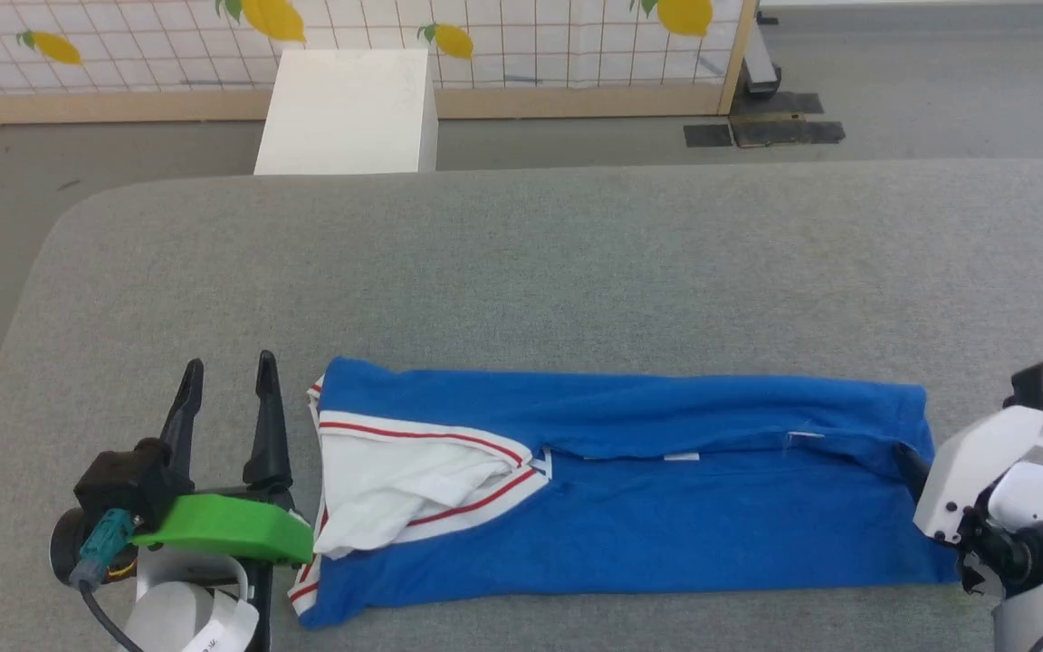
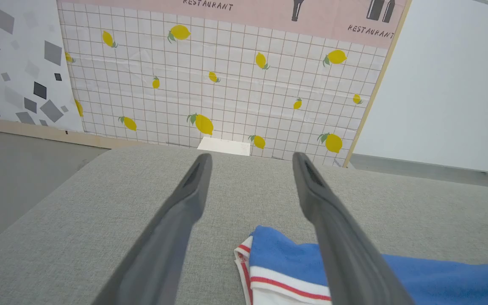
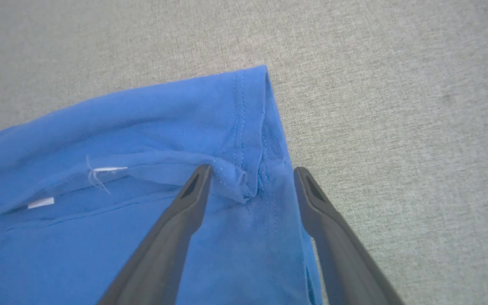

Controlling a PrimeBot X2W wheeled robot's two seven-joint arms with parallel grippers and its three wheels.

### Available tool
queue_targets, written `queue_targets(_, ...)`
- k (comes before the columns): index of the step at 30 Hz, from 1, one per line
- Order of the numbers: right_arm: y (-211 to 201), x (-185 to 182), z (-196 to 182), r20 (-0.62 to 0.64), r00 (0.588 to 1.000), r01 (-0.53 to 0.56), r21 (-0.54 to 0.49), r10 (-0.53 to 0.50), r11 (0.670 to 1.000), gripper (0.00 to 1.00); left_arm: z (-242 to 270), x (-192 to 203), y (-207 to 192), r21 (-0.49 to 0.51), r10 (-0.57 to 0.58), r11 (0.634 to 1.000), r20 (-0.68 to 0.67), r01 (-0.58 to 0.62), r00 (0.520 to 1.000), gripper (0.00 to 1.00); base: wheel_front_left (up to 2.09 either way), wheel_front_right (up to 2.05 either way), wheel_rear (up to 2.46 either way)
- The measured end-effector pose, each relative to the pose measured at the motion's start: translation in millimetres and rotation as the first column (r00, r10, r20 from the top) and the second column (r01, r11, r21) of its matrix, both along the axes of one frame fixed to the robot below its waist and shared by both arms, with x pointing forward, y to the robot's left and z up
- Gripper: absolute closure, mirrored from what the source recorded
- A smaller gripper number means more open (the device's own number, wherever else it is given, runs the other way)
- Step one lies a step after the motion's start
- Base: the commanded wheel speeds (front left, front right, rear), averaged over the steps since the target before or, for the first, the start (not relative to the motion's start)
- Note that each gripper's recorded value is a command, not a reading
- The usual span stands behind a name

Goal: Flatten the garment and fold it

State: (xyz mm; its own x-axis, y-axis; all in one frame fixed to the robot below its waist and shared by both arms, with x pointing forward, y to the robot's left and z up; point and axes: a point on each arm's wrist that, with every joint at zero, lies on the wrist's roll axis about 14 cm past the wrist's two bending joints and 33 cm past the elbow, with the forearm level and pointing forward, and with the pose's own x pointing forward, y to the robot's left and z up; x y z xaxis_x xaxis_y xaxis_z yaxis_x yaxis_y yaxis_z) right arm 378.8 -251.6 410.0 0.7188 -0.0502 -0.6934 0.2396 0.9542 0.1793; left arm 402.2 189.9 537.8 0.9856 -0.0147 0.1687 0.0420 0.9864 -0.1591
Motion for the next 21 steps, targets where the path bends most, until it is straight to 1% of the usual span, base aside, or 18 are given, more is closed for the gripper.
queue_targets(5,-2,-3,-18,-0.141,0.99,-0.025,-0.04,0.019,0.999,0.0,-6,2,5,0.014,0.012,1.0,-0.014,-0.012,1.0,0.0,0.0,0.0,0.0)
queue_targets(8,-2,-8,-28,-0.206,0.978,-0.03,-0.041,0.021,0.999,0.0,-8,4,8,0.017,0.019,1.0,-0.019,-0.019,1.0,0.0,0.0,0.0,0.0)
queue_targets(13,3,-4,-33,-0.244,0.969,-0.044,-0.019,0.038,0.999,0.0,-12,5,12,0.015,0.034,0.999,-0.029,-0.033,0.999,0.0,0.0,0.0,0.0)
queue_targets(15,8,-3,-35,-0.246,0.968,-0.048,0.012,0.05,0.999,0.0,-13,6,13,0.016,0.037,0.999,-0.032,-0.036,0.999,0.0,0.0,0.0,0.0)
queue_targets(16,9,-2,-35,-0.245,0.968,-0.049,0.025,0.054,0.998,0.23,-14,7,13,0.016,0.035,0.999,-0.032,-0.035,0.999,0.0,0.0,0.0,0.0)
queue_targets(17,10,-1,-34,-0.242,0.968,-0.054,0.028,0.059,0.998,0.53,-14,7,13,0.016,0.036,0.999,-0.033,-0.035,0.999,0.0,0.0,0.0,0.0)
queue_targets(18,12,-1,-34,-0.24,0.969,-0.058,0.032,0.064,0.998,0.81,-15,7,13,0.016,0.037,0.999,-0.034,-0.036,0.999,0.0,0.0,0.0,0.0)
queue_targets(19,14,1,-33,-0.23,0.971,-0.061,0.035,0.068,0.997,1.0,-15,8,14,0.015,0.038,0.999,-0.035,-0.038,0.999,0.0,0.0,0.0,0.0)
queue_targets(21,15,3,-31,-0.211,0.975,-0.063,0.034,0.069,0.997,1.0,-15,8,14,0.015,0.038,0.999,-0.035,-0.037,0.999,0.0,0.0,0.0,0.0)
